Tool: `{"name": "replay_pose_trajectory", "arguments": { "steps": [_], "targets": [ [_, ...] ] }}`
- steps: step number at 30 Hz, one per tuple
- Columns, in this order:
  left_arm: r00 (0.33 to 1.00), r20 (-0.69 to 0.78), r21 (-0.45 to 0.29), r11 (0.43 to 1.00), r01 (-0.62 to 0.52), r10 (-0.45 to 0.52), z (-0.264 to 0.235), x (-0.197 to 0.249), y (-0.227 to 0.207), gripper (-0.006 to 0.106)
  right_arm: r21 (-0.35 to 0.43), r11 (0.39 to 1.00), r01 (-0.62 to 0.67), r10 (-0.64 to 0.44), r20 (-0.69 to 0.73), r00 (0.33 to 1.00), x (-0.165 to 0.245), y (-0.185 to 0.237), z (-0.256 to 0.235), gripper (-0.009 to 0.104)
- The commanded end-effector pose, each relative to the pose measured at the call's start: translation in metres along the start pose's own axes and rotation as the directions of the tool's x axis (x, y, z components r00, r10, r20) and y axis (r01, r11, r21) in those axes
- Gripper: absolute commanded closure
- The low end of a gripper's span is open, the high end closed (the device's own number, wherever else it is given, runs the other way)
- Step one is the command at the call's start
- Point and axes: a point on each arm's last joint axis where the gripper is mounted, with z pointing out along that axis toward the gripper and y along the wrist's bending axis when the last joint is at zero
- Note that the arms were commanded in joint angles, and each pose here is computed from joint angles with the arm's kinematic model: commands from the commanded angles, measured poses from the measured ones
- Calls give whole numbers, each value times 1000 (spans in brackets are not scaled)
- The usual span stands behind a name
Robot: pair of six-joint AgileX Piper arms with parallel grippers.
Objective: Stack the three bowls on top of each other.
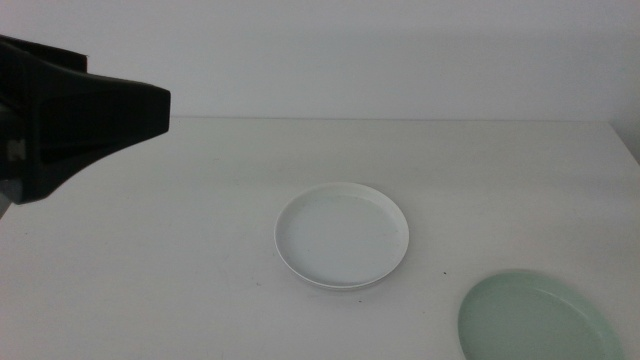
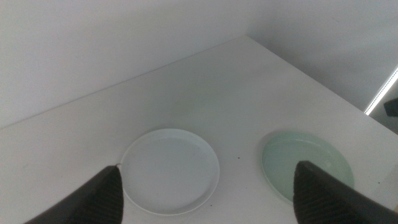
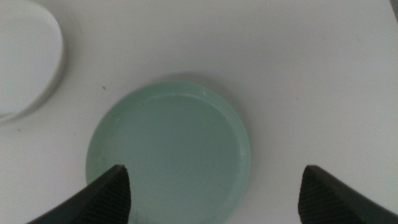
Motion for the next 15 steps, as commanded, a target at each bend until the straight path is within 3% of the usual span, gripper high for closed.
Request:
{"name": "replay_pose_trajectory", "arguments": {
  "steps": [1, 11, 15],
  "targets": [
    [1000, 11, -4, 1000, 14, -14, -1, 0, 0, 7, 25, 999, 19, -17, -64, 998, -12, 0, -2, 4],
    [1000, 13, -5, 1000, 14, -14, -1, 0, 0, 7, 13, 1000, 9, -8, -65, 998, -24, 2, 2, 4],
    [1000, 13, -5, 1000, 14, -14, -1, 0, 0, 7, 22, 998, -60, 63, -116, 991, -22, 2, 6, 4]
  ]
}}
